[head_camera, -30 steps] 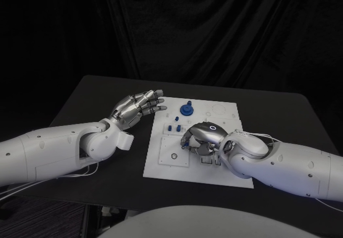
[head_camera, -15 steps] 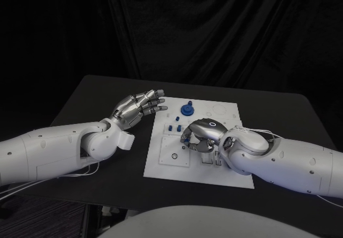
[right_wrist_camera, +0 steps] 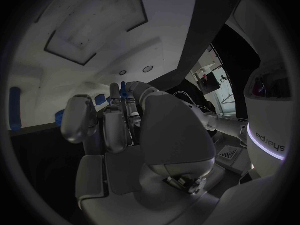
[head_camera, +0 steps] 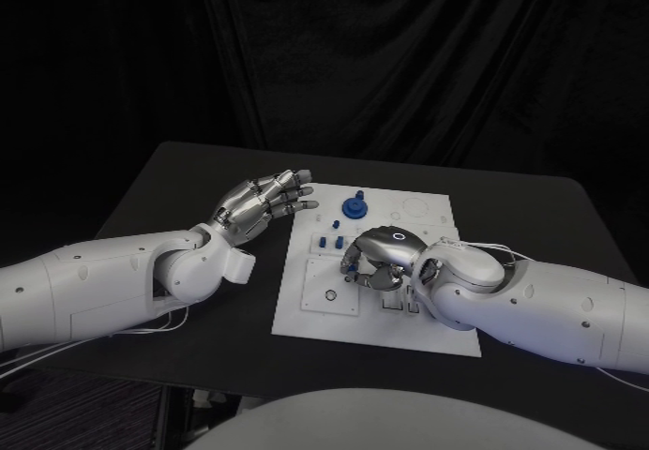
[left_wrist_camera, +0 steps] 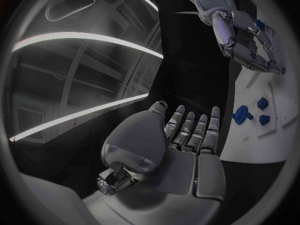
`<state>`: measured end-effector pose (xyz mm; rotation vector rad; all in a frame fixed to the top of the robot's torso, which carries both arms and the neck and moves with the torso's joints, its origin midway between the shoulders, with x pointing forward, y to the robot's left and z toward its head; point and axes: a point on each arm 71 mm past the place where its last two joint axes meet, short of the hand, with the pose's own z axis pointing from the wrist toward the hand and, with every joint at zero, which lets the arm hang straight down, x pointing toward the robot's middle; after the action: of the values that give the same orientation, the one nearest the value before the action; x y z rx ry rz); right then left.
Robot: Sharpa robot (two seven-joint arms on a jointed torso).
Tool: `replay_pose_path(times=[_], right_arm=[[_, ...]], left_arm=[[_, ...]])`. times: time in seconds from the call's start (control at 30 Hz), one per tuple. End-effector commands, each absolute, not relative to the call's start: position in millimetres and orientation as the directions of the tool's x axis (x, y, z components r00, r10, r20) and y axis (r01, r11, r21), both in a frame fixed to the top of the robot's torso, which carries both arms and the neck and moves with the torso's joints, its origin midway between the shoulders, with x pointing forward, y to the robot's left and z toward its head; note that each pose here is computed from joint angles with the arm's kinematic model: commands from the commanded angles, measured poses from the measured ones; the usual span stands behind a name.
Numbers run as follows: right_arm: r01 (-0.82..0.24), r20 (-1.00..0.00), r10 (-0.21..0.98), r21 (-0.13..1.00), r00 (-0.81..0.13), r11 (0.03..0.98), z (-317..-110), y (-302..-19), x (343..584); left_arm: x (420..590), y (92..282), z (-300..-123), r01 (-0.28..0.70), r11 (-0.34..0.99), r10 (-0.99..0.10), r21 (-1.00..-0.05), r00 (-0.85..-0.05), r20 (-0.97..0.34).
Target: Assemble the parts on the task board
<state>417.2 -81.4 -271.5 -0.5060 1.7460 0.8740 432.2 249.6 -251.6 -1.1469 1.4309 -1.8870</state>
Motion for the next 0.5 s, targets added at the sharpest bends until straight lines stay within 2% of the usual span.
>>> replay_pose_path(times=[0.03, 0.5], right_arm=[[-0.695, -0.936, 0.058, 0.299, -0.348, 0.654, -272.3, -81.7, 418.1], [-0.700, -0.937, -0.017, 0.250, -0.350, 0.669, -276.4, -79.1, 417.2]], left_arm=[[431.6, 248.6, -250.0, -0.077, -0.341, -0.784, -0.937, -0.527, 0.329], [431.5, 247.2, -250.9, -0.086, -0.340, -0.780, -0.937, -0.530, 0.332]])
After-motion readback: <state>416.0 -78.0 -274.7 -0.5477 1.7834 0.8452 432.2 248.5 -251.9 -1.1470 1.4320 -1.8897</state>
